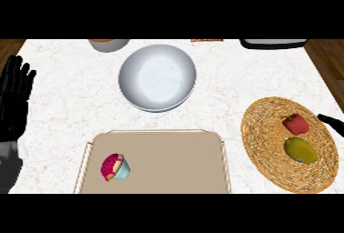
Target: Pick the bell pepper from the placemat and place it in the bowl
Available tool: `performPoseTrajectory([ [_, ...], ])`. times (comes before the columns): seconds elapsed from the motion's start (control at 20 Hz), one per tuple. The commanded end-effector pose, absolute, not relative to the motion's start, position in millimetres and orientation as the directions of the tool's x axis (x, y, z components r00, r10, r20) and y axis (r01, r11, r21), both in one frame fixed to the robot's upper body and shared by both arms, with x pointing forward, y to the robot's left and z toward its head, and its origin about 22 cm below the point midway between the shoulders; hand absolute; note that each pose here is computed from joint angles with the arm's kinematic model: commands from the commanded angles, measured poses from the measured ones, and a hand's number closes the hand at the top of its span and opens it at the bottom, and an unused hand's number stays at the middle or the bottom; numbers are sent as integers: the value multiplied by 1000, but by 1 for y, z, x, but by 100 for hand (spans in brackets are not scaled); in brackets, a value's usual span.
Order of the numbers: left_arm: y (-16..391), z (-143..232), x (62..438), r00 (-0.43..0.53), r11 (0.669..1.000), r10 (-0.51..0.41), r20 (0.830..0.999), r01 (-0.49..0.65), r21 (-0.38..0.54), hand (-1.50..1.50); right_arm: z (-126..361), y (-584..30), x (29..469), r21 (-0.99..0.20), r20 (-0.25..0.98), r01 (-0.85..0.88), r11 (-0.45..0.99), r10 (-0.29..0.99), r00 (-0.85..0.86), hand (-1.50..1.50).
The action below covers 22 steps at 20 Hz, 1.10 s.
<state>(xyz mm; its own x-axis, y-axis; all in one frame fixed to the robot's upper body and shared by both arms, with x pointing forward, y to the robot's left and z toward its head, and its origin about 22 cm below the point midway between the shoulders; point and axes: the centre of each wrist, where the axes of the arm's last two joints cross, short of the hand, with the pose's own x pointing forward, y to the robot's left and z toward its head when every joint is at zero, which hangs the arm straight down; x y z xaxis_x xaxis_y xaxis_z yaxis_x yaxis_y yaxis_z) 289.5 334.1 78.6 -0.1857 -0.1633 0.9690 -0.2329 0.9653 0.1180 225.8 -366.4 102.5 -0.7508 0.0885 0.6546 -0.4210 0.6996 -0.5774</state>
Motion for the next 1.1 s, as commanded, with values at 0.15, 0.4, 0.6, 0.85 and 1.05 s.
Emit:
performPoseTrajectory([
  [0.15,330,77,289,-207,971,-162,965,-208,119,0,147,-457,200,-770,497,-280,574,263,-827,-150],
  [0.4,333,98,293,-198,974,-151,969,-196,111,0,188,-484,200,-914,391,-267,305,492,-778,-150],
  [0.6,329,91,295,-214,976,-156,964,-182,117,0,184,-479,202,-949,312,-284,137,543,-780,-150],
  [0.85,316,85,308,-201,977,-146,969,-183,109,0,176,-485,201,-957,225,-288,-17,581,-782,-150],
  [1.05,331,78,292,-189,979,-153,970,-163,122,0,156,-494,201,-958,216,-286,-16,614,-759,-150],
])
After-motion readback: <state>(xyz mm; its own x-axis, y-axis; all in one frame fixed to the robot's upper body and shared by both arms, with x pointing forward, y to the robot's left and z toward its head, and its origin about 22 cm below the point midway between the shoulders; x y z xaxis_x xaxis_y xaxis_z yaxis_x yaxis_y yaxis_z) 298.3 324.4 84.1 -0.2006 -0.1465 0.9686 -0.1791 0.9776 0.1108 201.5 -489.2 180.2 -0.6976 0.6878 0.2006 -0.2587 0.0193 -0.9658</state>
